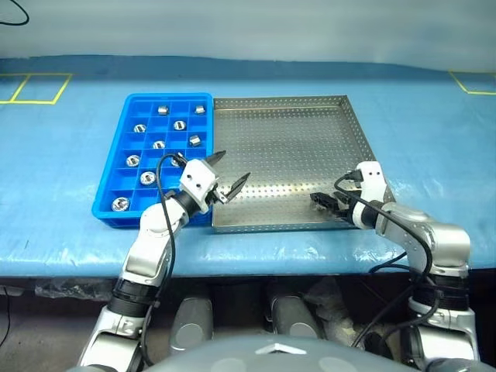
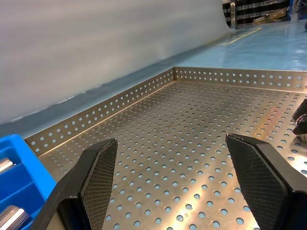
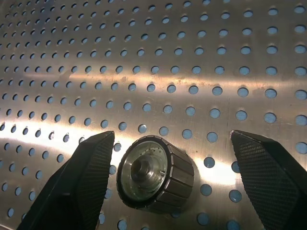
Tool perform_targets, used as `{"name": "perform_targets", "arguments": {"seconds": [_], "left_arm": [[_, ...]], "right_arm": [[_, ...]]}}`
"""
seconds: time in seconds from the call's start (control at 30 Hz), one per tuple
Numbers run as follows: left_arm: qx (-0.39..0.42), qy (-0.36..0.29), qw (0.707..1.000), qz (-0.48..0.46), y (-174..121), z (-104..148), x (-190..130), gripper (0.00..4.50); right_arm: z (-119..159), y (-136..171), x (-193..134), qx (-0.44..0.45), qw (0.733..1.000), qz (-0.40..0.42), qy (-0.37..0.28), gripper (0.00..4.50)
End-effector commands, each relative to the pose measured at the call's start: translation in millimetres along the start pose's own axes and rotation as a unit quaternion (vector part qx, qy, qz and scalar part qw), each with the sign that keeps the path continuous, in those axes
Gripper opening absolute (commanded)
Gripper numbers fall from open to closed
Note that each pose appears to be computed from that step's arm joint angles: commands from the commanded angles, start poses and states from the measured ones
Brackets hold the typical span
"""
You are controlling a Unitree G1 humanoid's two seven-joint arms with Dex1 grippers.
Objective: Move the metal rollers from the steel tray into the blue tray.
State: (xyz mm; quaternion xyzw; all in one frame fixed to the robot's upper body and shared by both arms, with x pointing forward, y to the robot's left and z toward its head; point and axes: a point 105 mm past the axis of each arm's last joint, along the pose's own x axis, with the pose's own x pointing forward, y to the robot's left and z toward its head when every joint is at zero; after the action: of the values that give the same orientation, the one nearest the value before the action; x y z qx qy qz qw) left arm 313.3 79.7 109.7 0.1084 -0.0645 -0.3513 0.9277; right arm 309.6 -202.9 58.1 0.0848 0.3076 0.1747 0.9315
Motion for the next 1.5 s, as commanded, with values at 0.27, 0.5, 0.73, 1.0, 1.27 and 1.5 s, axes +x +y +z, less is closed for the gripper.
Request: {"name": "perform_targets", "arguments": {"seconds": [0.27,0.5,0.73,1.0,1.27,1.5], "left_arm": [[0.025,-0.019,0.999,0.037,11.6,15.0,-12.7,3.99],[0.028,-0.023,0.998,0.054,15.5,19.1,-17.8,3.99],[0.035,-0.009,0.993,0.117,26.7,17.4,-40.7,3.99],[0.039,0.007,0.983,0.179,31.6,16.2,-67.1,3.99],[0.042,0.022,0.974,0.221,33.0,16.2,-87.8,3.99],[0.043,0.025,0.972,0.230,32.7,16.7,-91.4,3.99]], "right_arm": [[-9.7,2.7,4.5,-0.073,0.996,0.013,0.044,1.89],[69.6,57.3,-0.8,-0.107,0.978,0.112,-0.139,1.89],[117.1,104.4,16.8,-0.116,0.949,0.161,-0.246,1.89],[113.1,141.2,54.6,-0.175,0.940,0.197,-0.216,1.89],[102.9,166.6,73.9,-0.198,0.930,0.249,-0.183,1.89],[71.9,122.4,89.7,-0.284,0.942,0.169,-0.061,1.89]]}}
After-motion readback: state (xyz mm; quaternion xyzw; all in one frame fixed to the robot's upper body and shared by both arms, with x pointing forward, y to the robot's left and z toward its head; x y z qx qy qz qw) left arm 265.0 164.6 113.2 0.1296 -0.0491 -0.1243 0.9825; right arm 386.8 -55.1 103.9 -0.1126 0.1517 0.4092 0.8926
